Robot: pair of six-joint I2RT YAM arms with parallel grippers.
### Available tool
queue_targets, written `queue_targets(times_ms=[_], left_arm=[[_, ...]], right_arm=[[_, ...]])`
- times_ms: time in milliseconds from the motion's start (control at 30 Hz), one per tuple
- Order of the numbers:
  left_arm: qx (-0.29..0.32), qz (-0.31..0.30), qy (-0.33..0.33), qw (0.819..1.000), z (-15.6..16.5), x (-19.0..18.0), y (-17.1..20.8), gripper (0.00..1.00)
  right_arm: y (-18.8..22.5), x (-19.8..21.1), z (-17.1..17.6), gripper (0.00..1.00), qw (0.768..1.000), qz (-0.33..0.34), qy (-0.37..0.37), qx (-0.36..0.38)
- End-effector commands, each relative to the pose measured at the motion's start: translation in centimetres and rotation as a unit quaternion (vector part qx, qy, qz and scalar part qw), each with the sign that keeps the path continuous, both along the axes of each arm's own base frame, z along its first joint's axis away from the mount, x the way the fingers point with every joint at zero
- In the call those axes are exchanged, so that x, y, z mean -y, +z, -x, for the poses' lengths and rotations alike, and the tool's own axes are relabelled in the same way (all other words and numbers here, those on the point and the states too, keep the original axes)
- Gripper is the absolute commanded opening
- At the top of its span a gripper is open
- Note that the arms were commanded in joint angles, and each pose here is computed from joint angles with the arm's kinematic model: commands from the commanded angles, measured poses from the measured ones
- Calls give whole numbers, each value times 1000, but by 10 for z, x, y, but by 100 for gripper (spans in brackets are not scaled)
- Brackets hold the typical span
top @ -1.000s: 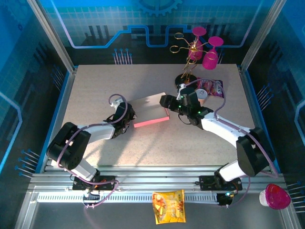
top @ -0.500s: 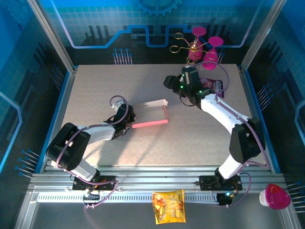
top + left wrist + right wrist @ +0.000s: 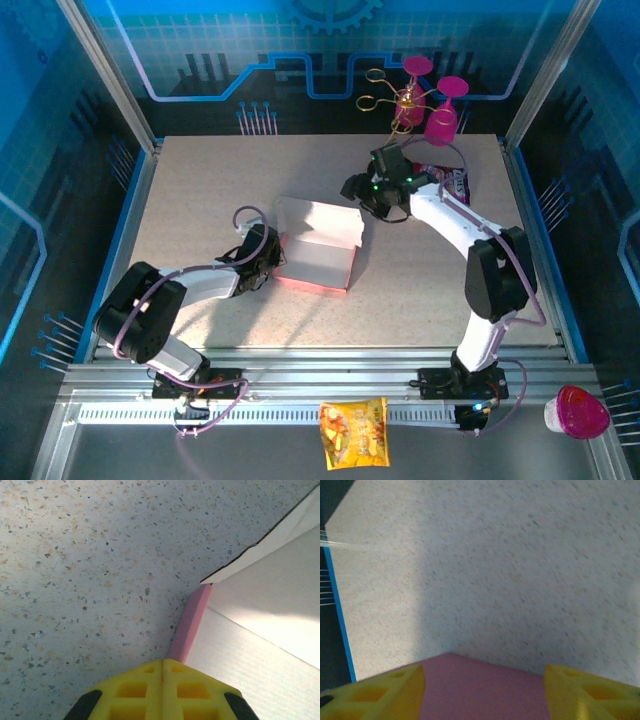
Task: Fold the paper box
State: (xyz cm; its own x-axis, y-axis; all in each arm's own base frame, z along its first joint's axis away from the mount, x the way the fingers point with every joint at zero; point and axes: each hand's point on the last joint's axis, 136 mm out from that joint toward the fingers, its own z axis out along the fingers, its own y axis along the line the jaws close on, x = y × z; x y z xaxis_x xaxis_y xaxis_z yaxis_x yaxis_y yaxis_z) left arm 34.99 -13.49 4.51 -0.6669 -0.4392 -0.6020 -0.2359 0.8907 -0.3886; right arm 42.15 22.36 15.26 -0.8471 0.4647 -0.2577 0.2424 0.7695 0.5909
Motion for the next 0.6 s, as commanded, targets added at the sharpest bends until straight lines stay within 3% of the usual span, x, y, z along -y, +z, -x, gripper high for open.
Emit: queue_targets(times_ms=[0, 133, 233, 333, 400, 467, 567], left_arm=[[3, 5, -11, 1000, 0, 1, 5, 0], [38, 8, -31, 999, -7, 5, 37, 0], [61, 7, -68, 996, -13, 9, 79, 28], [64, 26, -120, 990, -15, 10, 113, 46], [56, 34, -170, 983, -16, 10, 126, 52], [39, 26, -209, 977, -18, 3, 132, 53], [56, 1, -299, 952, -25, 5, 144, 54]], right_arm=[[-6, 14, 27, 64, 999, -12, -21, -44], [-5, 11, 23, 62, 998, -33, -16, -50], [3, 9, 18, 62, 998, -34, -10, -42], [4, 9, 17, 61, 998, -38, -7, -43], [3, 8, 17, 60, 998, -40, -5, -45], [2, 8, 16, 60, 998, -41, -3, -46], [4, 5, 13, 59, 998, -47, 7, -46]])
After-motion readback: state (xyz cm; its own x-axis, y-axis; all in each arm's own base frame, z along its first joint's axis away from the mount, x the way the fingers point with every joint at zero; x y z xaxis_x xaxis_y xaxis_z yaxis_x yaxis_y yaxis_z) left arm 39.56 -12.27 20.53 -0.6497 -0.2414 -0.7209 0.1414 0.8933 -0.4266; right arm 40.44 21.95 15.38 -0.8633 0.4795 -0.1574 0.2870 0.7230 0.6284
